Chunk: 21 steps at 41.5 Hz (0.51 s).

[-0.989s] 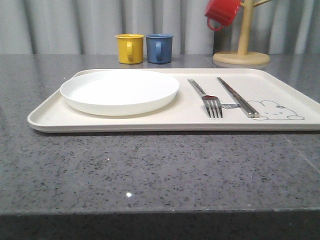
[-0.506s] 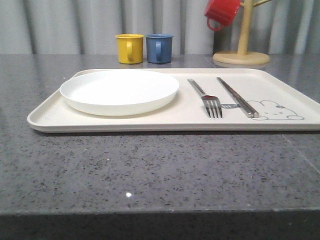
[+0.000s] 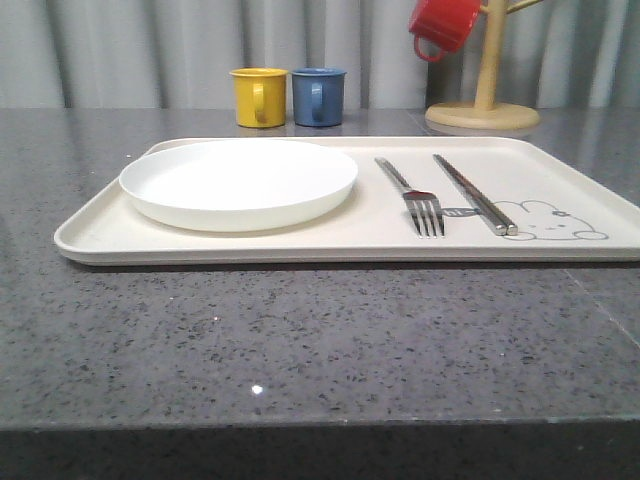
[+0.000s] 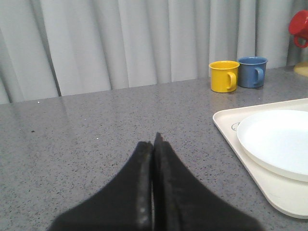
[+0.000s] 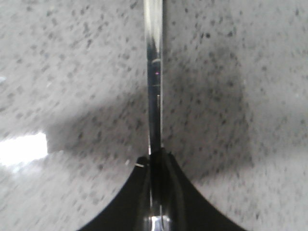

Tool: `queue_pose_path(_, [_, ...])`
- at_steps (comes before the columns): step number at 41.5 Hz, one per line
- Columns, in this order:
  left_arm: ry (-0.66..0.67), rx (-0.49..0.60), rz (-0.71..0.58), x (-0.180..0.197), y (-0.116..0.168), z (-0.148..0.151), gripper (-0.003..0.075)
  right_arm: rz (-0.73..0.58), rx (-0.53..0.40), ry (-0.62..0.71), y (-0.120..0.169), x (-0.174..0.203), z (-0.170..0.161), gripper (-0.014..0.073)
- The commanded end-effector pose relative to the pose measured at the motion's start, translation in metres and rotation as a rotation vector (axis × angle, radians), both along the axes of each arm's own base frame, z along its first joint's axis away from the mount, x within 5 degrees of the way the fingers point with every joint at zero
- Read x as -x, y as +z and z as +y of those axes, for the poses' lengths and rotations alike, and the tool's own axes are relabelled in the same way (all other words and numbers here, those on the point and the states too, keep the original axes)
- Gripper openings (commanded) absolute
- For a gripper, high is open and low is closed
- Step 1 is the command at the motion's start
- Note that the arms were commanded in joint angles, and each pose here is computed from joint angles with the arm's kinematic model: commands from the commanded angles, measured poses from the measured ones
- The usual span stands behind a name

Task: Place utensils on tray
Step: 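Move the right gripper to the steel spoon and grasp it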

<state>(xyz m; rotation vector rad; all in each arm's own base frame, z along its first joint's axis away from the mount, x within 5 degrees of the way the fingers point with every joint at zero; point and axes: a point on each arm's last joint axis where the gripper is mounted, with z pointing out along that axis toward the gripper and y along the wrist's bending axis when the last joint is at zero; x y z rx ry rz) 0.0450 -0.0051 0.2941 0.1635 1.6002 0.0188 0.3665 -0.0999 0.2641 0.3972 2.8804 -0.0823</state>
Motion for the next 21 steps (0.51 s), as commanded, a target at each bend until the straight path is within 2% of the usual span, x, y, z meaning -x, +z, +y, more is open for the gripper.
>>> queue_pose_path(1, [0.002,0.027,-0.101,0.001,0.016,0.000,-0.0019,-0.115,0.002,-0.005,0.046,0.016,0.004,-0.0073])
queue_pose_path(6, [0.002,0.027,-0.101,0.001,0.016,0.000,-0.0019,-0.151,-0.058,-0.004,0.067,0.029,0.017,-0.0073])
queue_pose_path(10, [0.002,0.027,-0.101,0.001,0.016,0.000,-0.0019,-0.160,-0.060,0.022,0.078,0.037,0.027,-0.0073])
queue_pose_path(21, [0.002,0.027,-0.101,0.001,0.016,0.000,-0.0019,-0.104,-0.105,0.135,0.082,0.040,0.074,-0.0073])
